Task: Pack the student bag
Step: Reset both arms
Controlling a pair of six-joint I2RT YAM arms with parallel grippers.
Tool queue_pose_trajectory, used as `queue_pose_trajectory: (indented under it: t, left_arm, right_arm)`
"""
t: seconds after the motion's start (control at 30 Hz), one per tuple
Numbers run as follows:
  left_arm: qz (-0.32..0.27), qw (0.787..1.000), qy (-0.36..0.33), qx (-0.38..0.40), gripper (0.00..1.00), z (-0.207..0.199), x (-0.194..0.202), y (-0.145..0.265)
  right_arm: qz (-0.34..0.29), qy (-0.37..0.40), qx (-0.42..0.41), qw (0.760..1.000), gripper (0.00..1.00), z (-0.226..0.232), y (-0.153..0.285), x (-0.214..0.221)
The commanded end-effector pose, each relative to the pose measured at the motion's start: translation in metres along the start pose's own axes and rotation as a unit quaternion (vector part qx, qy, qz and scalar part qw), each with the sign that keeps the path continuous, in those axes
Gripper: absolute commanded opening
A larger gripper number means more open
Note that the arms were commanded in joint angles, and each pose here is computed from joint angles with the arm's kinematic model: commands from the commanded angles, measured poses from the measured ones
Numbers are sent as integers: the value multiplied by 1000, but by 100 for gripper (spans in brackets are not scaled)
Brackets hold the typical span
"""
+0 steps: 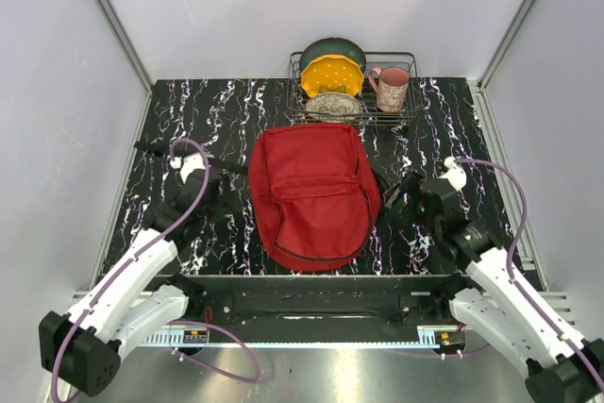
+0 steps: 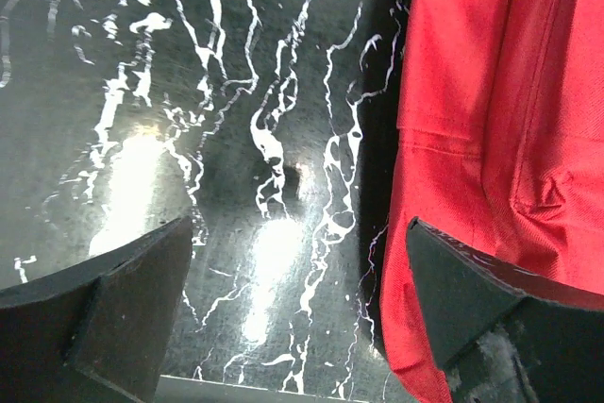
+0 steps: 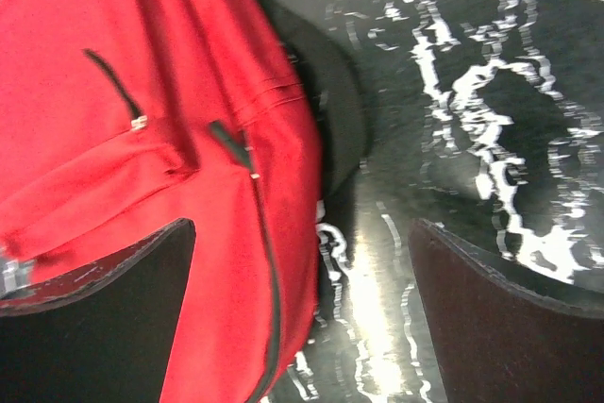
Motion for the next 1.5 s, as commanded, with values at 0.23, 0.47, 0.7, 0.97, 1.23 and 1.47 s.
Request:
queue_pose_trajectory:
  t: [0.23, 0.47, 0.7, 0.97, 1.23, 1.47]
  left_arm:
    - [-69, 994, 34, -77, 99, 14, -43, 36]
    - [-50, 992, 19, -115, 99, 21, -39, 33]
    - [-53, 992, 12, -111, 99, 19, -43, 35]
    - [-67, 993, 14, -93, 99, 18, -43, 34]
    - [-78, 994, 14, -71, 99, 17, -43, 37]
    - [-75, 994, 0, -75, 99, 17, -43, 35]
  right_arm:
    - [37, 26, 110, 993, 100, -11, -38, -63]
    - [6, -18, 96, 995, 100, -25, -41, -108]
    - [-107, 14, 141, 984, 100, -40, -35, -127]
    - [-216, 109, 120, 963, 100, -62, -42, -125]
    - [-245, 127, 104, 956, 100, -63, -68, -134]
    - [-254, 153, 102, 950, 100, -75, -97, -127]
Point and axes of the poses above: each gripper's point midway between its finger pads, its own y axis back along the fingers, its own z axis along the line the jaws close on, x = y × z, the point moved 7 cm from there along y, back along the fingers, and after that the axes turned 3 degrees about -y, right-handed, at the moved point
